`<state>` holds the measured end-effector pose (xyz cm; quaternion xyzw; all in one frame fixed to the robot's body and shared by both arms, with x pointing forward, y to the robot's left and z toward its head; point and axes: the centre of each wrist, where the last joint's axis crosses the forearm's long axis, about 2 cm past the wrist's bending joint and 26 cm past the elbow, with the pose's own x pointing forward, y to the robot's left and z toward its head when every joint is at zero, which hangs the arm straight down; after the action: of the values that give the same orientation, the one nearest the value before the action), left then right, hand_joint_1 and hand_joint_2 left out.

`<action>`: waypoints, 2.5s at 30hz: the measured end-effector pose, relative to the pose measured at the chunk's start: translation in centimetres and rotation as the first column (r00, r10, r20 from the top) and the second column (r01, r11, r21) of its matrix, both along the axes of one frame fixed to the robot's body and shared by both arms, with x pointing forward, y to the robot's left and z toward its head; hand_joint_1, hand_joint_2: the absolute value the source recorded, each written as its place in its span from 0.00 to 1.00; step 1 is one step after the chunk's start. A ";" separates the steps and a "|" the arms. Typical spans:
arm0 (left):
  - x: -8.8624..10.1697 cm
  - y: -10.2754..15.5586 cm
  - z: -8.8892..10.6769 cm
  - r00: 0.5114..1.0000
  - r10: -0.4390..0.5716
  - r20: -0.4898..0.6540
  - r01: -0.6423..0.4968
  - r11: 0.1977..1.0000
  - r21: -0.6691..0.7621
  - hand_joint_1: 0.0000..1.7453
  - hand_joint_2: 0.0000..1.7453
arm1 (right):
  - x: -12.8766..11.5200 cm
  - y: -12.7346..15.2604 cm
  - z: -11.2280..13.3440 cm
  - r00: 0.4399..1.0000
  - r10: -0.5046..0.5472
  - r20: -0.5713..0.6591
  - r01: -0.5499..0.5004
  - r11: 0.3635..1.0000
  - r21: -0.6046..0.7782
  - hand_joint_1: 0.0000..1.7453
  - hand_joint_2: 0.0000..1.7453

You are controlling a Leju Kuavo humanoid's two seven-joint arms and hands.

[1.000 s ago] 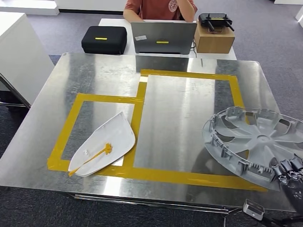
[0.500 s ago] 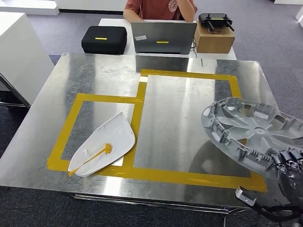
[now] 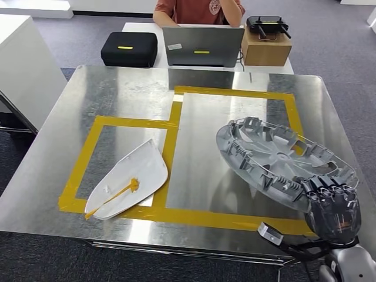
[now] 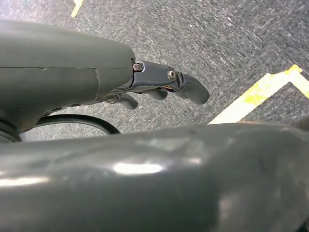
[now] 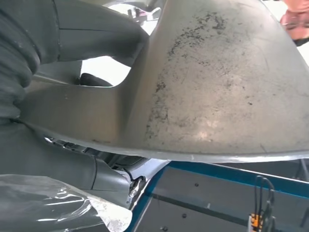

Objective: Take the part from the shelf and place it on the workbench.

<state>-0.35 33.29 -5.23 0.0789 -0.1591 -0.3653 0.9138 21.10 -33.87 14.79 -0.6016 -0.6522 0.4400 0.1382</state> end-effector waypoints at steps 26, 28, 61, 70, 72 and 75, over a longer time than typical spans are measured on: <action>0.4 0.7 0.0 0.999 -0.039 0.011 0.039 0.998 -0.050 0.00 0.00 | 0.5 -2.2 -1.8 0.997 -0.005 -0.082 -0.004 0.995 -0.100 0.00 0.00; 0.4 0.7 0.0 0.999 -0.037 0.011 0.037 0.998 -0.053 0.00 0.00 | 0.5 -2.6 -1.9 0.996 -0.027 -0.087 0.018 0.995 -0.100 0.00 0.00; -0.1 -0.1 0.3 0.999 0.050 0.000 -0.050 0.999 -0.014 0.00 0.00 | -2.3 -8.1 -3.3 0.669 -0.698 -0.255 0.643 0.716 -0.271 0.00 0.00; 0.3 -0.6 0.3 0.999 0.043 0.000 -0.043 0.999 -0.019 0.00 0.00 | -2.0 -8.9 -1.9 0.585 -0.774 -0.242 0.665 0.629 -0.403 0.00 0.00; 0.5 -0.7 0.3 0.999 0.039 0.001 -0.039 0.999 -0.018 0.00 0.00 | -1.9 -8.9 -1.8 0.550 -0.797 -0.248 0.667 0.599 -0.444 0.00 0.00; 0.8 -0.8 0.3 0.999 0.034 0.002 -0.034 0.999 -0.017 0.00 0.00 | -1.8 -9.0 -1.5 0.512 -0.822 -0.251 0.663 0.564 -0.492 0.00 0.00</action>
<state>0.44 32.47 -4.95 0.0742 -0.1620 -0.3481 0.9204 19.26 -42.89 13.26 -0.7176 -0.1875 0.5660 0.3599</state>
